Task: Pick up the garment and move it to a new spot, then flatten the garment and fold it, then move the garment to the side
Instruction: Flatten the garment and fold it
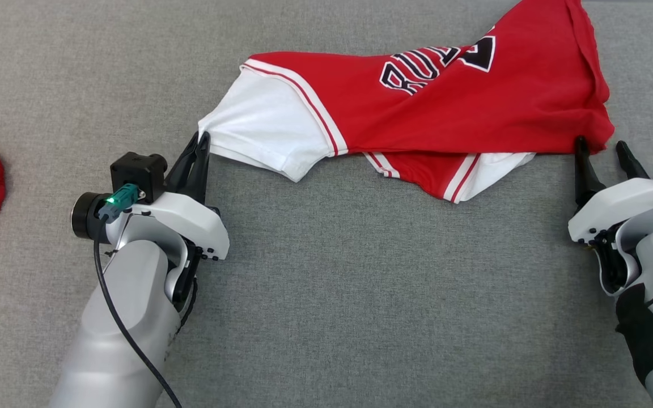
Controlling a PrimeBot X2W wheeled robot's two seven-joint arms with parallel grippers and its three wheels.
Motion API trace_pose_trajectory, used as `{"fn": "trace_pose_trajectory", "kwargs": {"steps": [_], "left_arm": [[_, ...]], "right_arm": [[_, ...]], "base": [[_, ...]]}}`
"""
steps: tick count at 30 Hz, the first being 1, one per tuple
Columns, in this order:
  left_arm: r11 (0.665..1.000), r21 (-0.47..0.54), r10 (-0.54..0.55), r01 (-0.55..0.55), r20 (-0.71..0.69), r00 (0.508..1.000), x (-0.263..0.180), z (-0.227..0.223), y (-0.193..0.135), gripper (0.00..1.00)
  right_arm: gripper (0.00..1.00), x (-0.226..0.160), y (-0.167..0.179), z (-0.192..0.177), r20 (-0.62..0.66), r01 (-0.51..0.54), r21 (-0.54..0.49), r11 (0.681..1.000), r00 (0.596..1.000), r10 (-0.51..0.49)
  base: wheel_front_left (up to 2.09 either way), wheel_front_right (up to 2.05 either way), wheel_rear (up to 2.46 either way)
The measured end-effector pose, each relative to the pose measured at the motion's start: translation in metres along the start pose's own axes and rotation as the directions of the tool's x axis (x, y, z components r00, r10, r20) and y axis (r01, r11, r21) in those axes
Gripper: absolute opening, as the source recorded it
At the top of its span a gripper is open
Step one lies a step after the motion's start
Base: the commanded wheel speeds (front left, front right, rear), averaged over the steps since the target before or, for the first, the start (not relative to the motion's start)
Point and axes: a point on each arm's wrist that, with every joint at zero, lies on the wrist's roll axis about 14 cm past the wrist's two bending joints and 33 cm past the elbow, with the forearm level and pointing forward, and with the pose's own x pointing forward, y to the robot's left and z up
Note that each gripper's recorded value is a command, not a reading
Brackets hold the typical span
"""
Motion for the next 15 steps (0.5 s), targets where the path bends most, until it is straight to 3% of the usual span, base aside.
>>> {"fn": "trace_pose_trajectory", "kwargs": {"steps": [9, 10, 12, 15], "left_arm": [[1.0, 0.008, -0.001, 0.002, -0.014, 1.0, 0.007, -0.006, 0.002, 0.0], [1.0, 0.008, -0.001, 0.001, -0.016, 1.0, 0.007, -0.007, 0.003, 0.0], [1.0, 0.01, 0.004, -0.003, -0.018, 1.0, 0.006, -0.008, 0.003, 0.0], [1.0, 0.011, 0.005, -0.005, -0.018, 1.0, 0.006, -0.007, 0.003, 0.0]], "right_arm": [[1.0, 0.016, 0.004, -0.003, -0.018, -0.018, 0.001, 1.0, 1.0, 0.018], [0.83, 0.017, 0.004, -0.003, -0.02, -0.02, 0.002, 1.0, 1.0, 0.02], [0.02, 0.018, 0.005, -0.005, -0.027, -0.022, 0.007, 1.0, 0.999, 0.022], [0.0, 0.017, 0.005, -0.004, -0.027, -0.021, 0.017, 1.0, 0.999, 0.022]], "base": [[0.0, 0.0, 0.0], [0.0, 0.0, 0.0], [0.0, 0.0, 0.0], [0.0, 0.0, 0.0]]}}
